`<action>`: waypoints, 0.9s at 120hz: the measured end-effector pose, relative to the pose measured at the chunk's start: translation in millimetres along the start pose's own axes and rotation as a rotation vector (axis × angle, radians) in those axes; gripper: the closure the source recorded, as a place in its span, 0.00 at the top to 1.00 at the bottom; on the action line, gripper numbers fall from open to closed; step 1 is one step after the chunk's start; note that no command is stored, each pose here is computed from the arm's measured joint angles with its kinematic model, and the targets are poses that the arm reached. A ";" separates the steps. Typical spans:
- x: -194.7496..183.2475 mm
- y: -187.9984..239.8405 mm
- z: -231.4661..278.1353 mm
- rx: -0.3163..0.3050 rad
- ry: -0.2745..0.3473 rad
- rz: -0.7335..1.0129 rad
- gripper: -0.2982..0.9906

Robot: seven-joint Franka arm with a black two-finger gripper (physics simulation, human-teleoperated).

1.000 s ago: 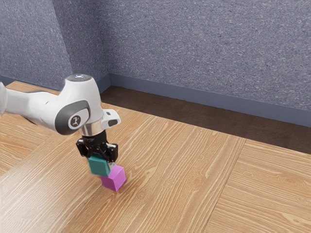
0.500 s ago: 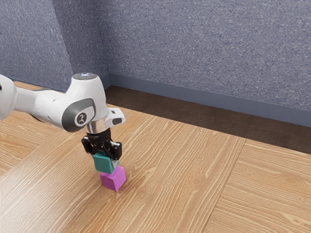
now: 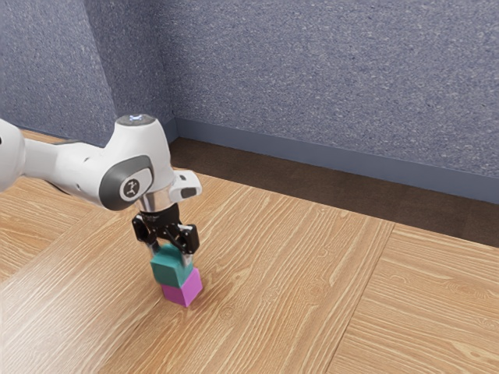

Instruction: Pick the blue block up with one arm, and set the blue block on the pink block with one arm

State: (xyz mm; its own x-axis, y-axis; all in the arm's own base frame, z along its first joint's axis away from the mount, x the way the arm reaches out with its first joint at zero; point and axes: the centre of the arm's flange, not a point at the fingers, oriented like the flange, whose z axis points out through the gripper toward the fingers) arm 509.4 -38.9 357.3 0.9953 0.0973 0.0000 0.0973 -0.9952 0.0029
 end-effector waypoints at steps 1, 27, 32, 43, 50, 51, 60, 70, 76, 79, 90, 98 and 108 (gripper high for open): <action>-0.2 0.1 -3.4 -0.001 0.006 0.001 0.69; 14.8 33.3 -260.5 -0.095 0.324 -0.136 0.74; 8.4 19.9 -315.7 -0.111 0.338 -0.241 0.75; -8.6 -22.6 -350.8 -0.092 0.256 -0.480 0.75; -16.6 -35.5 -344.9 -0.048 0.186 -0.596 0.76; -17.3 -37.7 -342.4 -0.041 0.175 -0.613 0.76; -22.5 -50.2 -324.9 0.022 0.096 -0.743 0.76; -26.8 -63.4 -314.3 0.068 0.044 -0.874 0.76; -29.3 -67.3 -307.2 0.089 0.017 -0.939 0.76; -30.6 -68.1 -305.4 0.096 0.007 -0.967 0.77; -33.6 -70.4 -301.4 0.119 -0.013 -1.061 0.77; -33.4 -70.6 -301.8 0.122 -0.003 -1.118 0.77; -32.4 -70.1 -301.7 0.120 0.010 -1.179 0.77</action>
State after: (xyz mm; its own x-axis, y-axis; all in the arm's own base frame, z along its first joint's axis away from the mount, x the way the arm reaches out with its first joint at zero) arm 470.2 28.7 658.8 0.2909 0.9543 0.0685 0.9546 -0.2848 -0.0875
